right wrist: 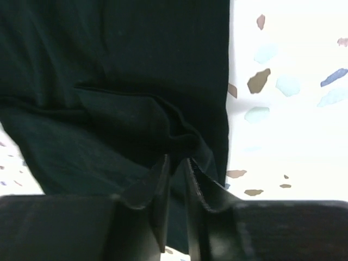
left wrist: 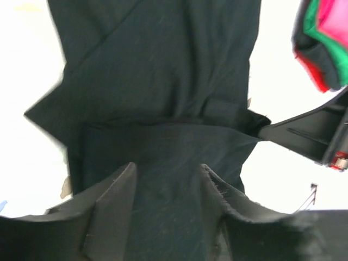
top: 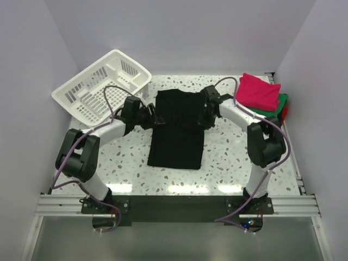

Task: Fold and stack the t-shirts
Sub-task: Fold the tshirt

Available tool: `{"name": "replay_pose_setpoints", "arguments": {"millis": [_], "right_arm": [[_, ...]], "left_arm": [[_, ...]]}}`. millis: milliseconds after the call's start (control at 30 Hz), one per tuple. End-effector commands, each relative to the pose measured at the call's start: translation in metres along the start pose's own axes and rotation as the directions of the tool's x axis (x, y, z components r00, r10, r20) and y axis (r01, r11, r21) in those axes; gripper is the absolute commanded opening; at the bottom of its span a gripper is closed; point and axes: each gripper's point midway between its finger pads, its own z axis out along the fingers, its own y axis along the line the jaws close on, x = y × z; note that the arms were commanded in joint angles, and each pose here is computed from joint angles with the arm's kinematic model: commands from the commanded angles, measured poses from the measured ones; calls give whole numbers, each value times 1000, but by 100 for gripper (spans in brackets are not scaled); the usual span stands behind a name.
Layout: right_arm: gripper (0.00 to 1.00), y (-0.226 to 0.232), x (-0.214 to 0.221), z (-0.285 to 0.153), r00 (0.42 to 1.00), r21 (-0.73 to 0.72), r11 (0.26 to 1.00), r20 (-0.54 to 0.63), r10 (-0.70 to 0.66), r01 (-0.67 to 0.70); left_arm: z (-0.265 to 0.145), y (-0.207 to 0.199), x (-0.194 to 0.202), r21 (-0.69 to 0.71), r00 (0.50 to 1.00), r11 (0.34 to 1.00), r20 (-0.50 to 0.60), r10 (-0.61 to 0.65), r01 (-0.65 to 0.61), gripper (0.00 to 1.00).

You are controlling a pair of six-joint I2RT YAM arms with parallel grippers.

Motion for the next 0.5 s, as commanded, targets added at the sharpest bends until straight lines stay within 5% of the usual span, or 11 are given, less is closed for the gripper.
{"name": "replay_pose_setpoints", "arguments": {"millis": [0, 167, 467], "right_arm": [[22, 13, -20, -11, 999, -52, 998, 23, 40, -39], [48, 12, -37, -16, 997, -67, 996, 43, 66, -63], [59, 17, -42, -36, 997, -134, 990, 73, -40, 49]], "left_arm": [[-5, -29, -40, 83, 996, 996, 87, 29, -37, 57], [-1, -31, -58, 88, 993, 996, 113, 19, -29, 63], [-20, -9, -46, -16, 988, 997, 130, 79, -77, 64]]}}
